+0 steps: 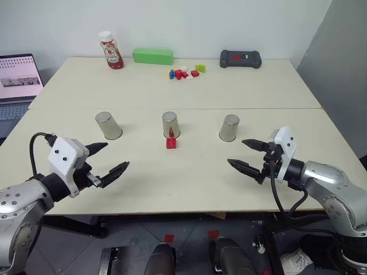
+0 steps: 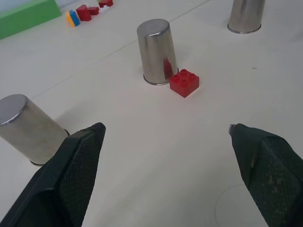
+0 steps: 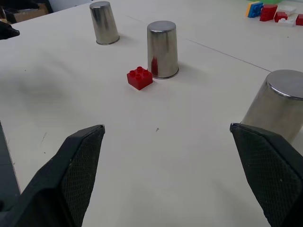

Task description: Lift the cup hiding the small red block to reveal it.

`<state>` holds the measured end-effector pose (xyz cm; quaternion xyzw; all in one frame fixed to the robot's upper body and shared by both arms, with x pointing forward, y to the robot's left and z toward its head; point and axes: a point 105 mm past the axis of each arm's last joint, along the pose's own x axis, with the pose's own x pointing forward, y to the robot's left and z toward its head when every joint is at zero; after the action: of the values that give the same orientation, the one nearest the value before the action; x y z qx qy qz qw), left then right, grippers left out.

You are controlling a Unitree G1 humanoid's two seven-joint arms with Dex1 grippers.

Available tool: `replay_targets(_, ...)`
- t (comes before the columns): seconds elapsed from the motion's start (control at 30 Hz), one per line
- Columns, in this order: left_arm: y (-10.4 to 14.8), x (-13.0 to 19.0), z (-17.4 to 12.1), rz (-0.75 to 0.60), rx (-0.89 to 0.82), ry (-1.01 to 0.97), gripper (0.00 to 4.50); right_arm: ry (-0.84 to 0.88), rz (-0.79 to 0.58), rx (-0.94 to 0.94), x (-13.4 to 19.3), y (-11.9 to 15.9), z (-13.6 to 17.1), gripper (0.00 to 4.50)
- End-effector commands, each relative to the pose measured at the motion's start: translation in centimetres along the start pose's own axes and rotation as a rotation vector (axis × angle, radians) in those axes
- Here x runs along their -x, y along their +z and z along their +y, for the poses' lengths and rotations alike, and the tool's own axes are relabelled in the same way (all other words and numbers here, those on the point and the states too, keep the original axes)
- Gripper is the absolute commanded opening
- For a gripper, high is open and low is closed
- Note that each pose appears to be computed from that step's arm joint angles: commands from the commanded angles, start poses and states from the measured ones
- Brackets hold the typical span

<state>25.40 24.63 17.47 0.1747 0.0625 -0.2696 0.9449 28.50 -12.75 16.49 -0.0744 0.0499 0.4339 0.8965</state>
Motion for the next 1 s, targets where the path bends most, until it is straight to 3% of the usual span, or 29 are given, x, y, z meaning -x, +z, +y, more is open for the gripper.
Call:
replay_targets(0.03,1.0,0.1,0.2,-0.036,-0.022,0.005,4.44,-0.001,-0.042,0.050,0.3,1.4,0.2,4.50)
replay_targets(0.7,0.8,0.6,-0.1,0.035,0.009,0.037,4.44,0.046,-0.036,0.052,-0.2,1.1,0.3,4.50)
replay_targets(1.0,0.9,0.9,1.9,0.024,-0.005,0.111,4.44,0.057,-0.034,0.052,0.1,1.3,0.6,4.50)
